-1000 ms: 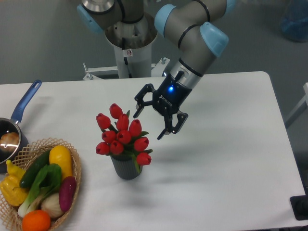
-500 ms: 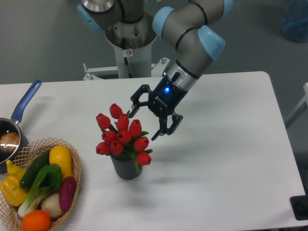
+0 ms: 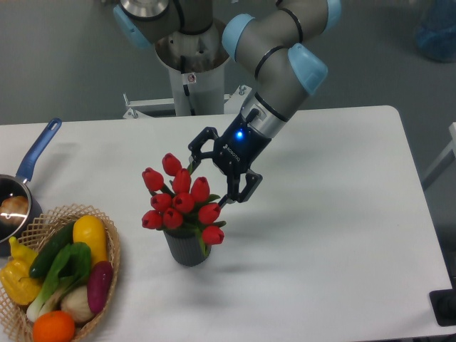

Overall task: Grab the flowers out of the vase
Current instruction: 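Lower the open gripper around the tulip stems above the vase rim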

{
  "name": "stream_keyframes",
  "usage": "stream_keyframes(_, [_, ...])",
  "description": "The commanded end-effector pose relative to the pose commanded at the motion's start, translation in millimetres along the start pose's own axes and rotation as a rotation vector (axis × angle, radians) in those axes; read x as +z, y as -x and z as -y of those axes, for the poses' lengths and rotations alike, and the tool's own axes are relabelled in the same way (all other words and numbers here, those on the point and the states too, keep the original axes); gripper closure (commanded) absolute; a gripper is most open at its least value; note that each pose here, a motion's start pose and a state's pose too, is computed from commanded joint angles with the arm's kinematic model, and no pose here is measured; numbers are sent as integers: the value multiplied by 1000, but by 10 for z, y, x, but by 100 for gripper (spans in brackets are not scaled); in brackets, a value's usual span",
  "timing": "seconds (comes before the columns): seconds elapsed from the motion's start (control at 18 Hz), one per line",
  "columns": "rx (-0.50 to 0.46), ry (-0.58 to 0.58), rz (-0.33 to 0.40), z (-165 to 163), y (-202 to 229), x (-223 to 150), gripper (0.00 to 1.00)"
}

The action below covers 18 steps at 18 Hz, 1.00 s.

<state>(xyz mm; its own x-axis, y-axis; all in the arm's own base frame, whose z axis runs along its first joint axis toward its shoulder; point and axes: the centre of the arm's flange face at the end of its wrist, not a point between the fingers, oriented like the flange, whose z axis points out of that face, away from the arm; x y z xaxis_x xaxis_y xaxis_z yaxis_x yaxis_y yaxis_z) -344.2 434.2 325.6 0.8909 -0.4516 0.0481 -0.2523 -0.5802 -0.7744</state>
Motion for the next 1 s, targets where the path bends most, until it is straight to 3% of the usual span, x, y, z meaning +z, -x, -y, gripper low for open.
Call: stream_keyframes(1.0, [-34,-75,-38,-44,56,181,0])
